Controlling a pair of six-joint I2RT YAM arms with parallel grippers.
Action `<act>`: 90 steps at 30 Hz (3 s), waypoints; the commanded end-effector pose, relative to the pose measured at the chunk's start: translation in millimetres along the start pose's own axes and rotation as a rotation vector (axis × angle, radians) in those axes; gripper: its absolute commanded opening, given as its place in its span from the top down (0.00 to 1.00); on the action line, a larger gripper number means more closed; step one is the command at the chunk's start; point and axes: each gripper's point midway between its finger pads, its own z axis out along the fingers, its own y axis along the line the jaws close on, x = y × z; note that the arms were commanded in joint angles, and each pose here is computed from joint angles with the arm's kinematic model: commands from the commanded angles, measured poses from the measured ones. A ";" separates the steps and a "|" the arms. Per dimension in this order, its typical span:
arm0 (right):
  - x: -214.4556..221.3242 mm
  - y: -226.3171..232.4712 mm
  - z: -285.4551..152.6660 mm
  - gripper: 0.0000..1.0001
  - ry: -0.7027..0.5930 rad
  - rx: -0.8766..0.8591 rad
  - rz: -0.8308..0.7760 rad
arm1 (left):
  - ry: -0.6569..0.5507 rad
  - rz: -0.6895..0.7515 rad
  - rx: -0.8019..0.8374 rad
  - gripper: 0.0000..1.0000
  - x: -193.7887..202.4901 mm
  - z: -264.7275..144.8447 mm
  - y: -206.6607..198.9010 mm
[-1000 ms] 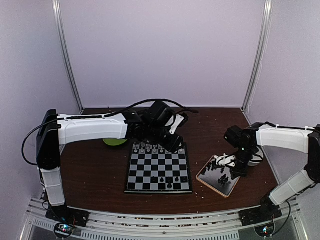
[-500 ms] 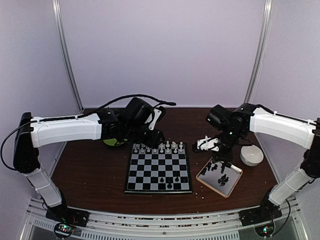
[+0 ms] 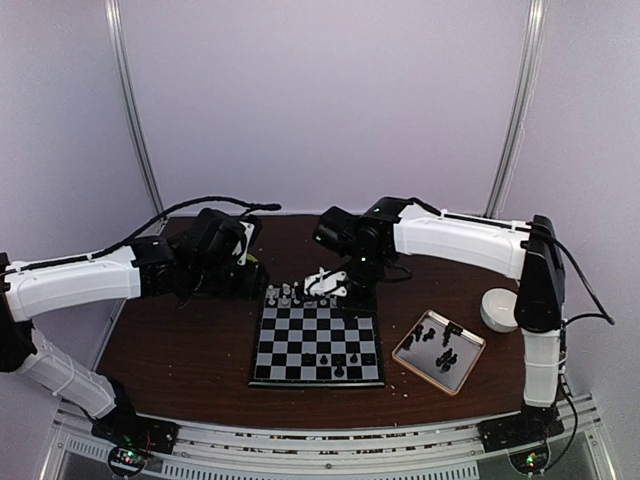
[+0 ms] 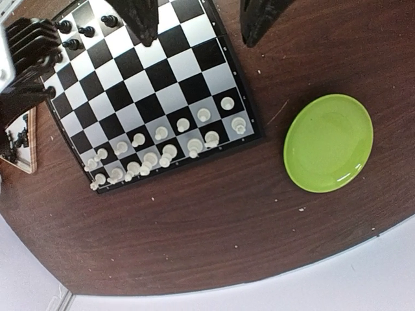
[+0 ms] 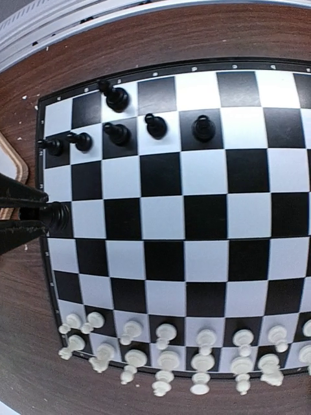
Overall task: Set up the chess pieces on the board
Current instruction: Place the pawn on the chessboard, then pick up the pawn from the chessboard.
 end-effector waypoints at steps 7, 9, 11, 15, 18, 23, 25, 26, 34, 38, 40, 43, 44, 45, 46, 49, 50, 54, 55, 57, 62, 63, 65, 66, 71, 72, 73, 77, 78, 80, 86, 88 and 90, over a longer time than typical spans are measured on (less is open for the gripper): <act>-35.5 23.6 41.4 0.95 0.081 -0.054 -0.057 | -0.082 -0.072 -0.065 0.55 -7.4 -19.6 26.5; -38.8 22.7 47.7 0.94 0.090 -0.057 -0.059 | -0.077 -0.073 -0.066 0.55 -5.2 -18.8 26.8; -40.9 22.2 52.0 0.94 0.094 -0.058 -0.059 | -0.074 -0.074 -0.066 0.55 -3.4 -17.8 27.0; -37.9 21.8 63.4 0.93 0.118 -0.058 -0.053 | -0.072 -0.080 -0.060 0.55 -1.5 -16.1 26.2; -34.4 22.6 69.5 0.93 0.135 -0.060 -0.053 | -0.075 -0.081 -0.053 0.55 -0.9 -14.8 24.9; -33.5 20.7 71.7 0.87 0.138 -0.050 -0.046 | -0.069 -0.081 -0.052 0.55 0.8 -12.7 24.5; -34.2 19.3 71.0 0.83 0.135 -0.042 -0.045 | -0.065 -0.078 -0.051 0.55 1.8 -11.7 24.2; -34.9 18.3 70.0 0.82 0.133 -0.034 -0.045 | -0.062 -0.078 -0.051 0.55 2.8 -11.1 24.1; -31.1 15.7 29.6 0.76 0.092 -0.007 -0.034 | -0.050 -0.041 -0.031 0.54 -1.5 -9.8 17.7; -12.2 22.5 -21.9 0.75 -0.010 -0.035 0.014 | 0.031 0.058 0.082 0.53 2.7 1.3 -9.2; 6.2 20.2 -42.3 0.74 -0.065 -0.029 0.059 | 0.076 0.090 0.124 0.53 5.5 9.4 -21.9; 37.9 10.8 -66.2 0.72 -0.168 0.005 0.156 | 0.124 0.138 0.203 0.53 9.6 20.5 -46.2; 49.6 8.9 -70.5 0.72 -0.200 0.015 0.189 | 0.133 0.162 0.225 0.53 10.9 22.9 -54.8; 62.7 5.4 -73.7 0.71 -0.227 0.027 0.228 | 0.142 0.189 0.253 0.52 12.8 24.8 -65.4; 73.9 2.5 -77.9 0.71 -0.258 0.044 0.261 | 0.151 0.217 0.277 0.52 14.4 27.4 -75.5; 101.7 -5.6 -87.3 0.70 -0.370 0.079 0.351 | 0.208 0.283 0.341 0.51 23.7 37.9 -102.5; 111.3 -6.4 -85.0 0.70 -0.399 0.086 0.380 | 0.232 0.302 0.355 0.51 27.3 42.4 -110.8; 128.8 -22.9 -93.8 0.66 -0.527 0.198 0.454 | 0.336 0.382 0.375 0.56 49.9 56.9 -133.2; 133.0 -25.5 -92.9 0.65 -0.524 0.212 0.464 | 0.360 0.390 0.374 0.57 54.9 59.4 -135.0; 137.6 -28.6 -88.5 0.65 -0.521 0.208 0.485 | 0.408 0.396 0.389 0.58 66.4 65.0 -138.6; 136.7 -27.3 -71.8 0.64 -0.477 0.141 0.474 | 0.468 0.441 0.370 0.59 84.0 75.8 -144.2; 136.4 -26.8 -70.3 0.64 -0.468 0.129 0.469 | 0.478 0.450 0.364 0.59 87.3 77.3 -145.3; 135.0 -25.5 -67.9 0.65 -0.462 0.109 0.464 | 0.492 0.456 0.346 0.59 91.9 82.5 -145.8; 134.1 -24.4 -67.1 0.65 -0.464 0.101 0.461 | 0.494 0.455 0.330 0.59 92.5 85.6 -144.2; 135.8 -24.5 -62.2 0.65 -0.452 0.094 0.466 | 0.512 0.453 0.258 0.66 98.2 97.4 -134.8; 137.2 -25.9 -60.4 0.65 -0.443 0.100 0.471 | 0.520 0.453 0.250 0.67 100.5 98.9 -133.2; 138.7 -27.4 -59.6 0.65 -0.434 0.107 0.475 | 0.523 0.454 0.246 0.68 101.8 99.9 -132.3; 140.8 -28.6 -56.3 0.65 -0.417 0.107 0.483 | 0.529 0.456 0.242 0.74 104.4 102.3 -131.8; 140.7 -28.7 -56.3 0.65 -0.418 0.107 0.484 | 0.530 0.456 0.240 0.75 104.6 102.8 -131.6; 140.5 -28.4 -55.6 0.65 -0.417 0.103 0.485 | 0.531 0.457 0.239 0.76 105.2 104.5 -131.8; 141.0 -27.9 -53.2 0.65 -0.411 0.096 0.487 | 0.534 0.456 0.243 0.83 107.6 106.6 -133.1; 141.1 -27.8 -52.7 0.65 -0.409 0.094 0.488 | 0.535 0.457 0.244 0.83 108.1 107.2 -132.8; 141.0 -27.7 -53.1 0.65 -0.410 0.093 0.488 | 0.540 0.459 0.244 0.83 109.7 108.1 -132.7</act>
